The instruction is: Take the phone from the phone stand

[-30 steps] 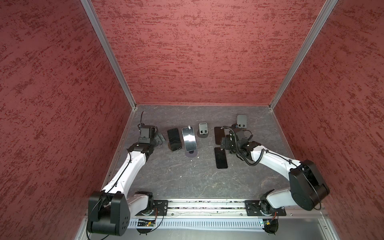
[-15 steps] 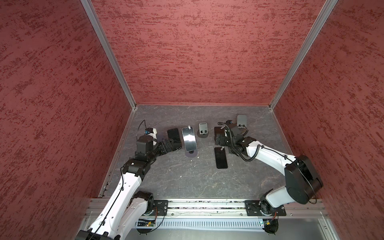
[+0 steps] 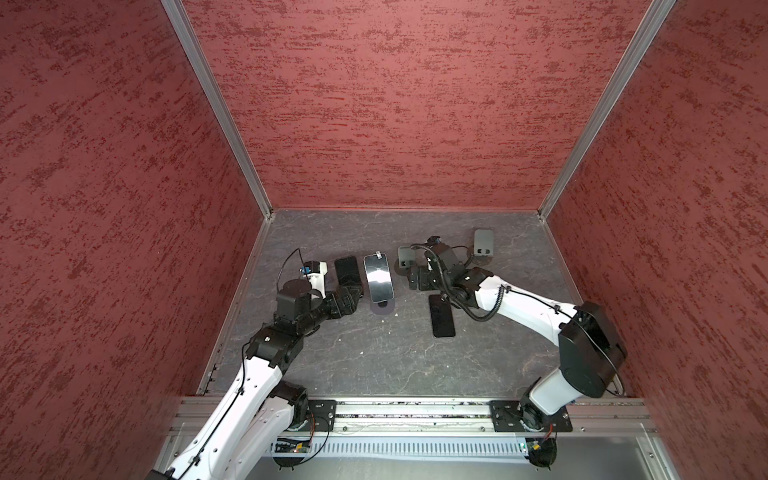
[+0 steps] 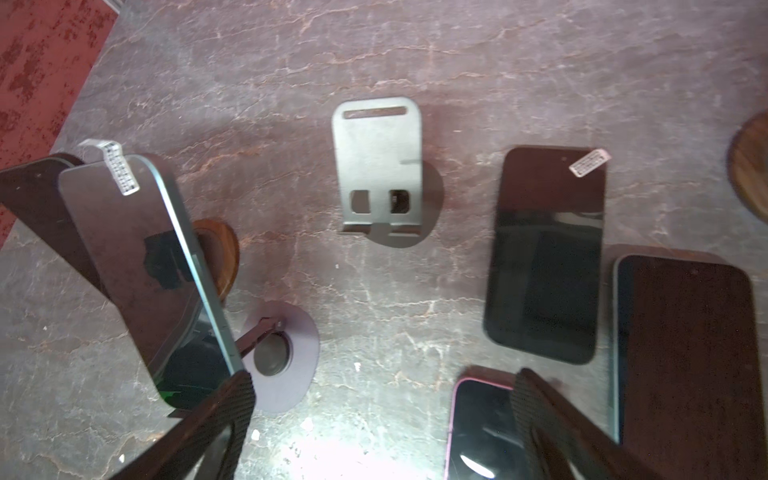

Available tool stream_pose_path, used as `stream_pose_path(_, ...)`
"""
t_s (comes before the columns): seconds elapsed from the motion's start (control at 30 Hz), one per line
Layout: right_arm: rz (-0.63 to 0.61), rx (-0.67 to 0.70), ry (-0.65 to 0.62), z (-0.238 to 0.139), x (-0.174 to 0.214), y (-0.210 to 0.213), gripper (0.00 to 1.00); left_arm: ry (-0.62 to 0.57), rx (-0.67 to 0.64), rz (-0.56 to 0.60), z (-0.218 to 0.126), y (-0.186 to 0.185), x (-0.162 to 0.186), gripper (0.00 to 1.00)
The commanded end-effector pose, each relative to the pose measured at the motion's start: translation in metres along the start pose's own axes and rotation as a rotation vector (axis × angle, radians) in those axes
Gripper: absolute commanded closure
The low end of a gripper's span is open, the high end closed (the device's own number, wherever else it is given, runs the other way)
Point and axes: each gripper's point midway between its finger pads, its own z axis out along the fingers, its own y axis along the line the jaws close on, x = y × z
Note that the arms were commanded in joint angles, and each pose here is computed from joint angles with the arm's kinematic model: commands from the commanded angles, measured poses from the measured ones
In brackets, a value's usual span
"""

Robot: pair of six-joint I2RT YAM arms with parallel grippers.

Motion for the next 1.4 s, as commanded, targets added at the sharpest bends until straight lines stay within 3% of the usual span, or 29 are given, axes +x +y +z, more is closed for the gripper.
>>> stream_pose_path(0.0,-0.012,0.021,-0.001,0.001,-0.002,0.012,0.01,-0.016,0.02,-0.01,-0.006,-0.002,0.003,0.0)
stream_pose_path(0.57,-0.139,-0.023,0.017,0.026,-0.003,0.086,0.01,-0.045,-0.005,-0.023,-0.03,0.01,0.022,0.01)
stream_pose_path(1.37,-0.219,0.013,0.055,0.051,0.009,0.109,0.01,-0.031,-0.008,-0.016,-0.026,0.012,0.026,0.0)
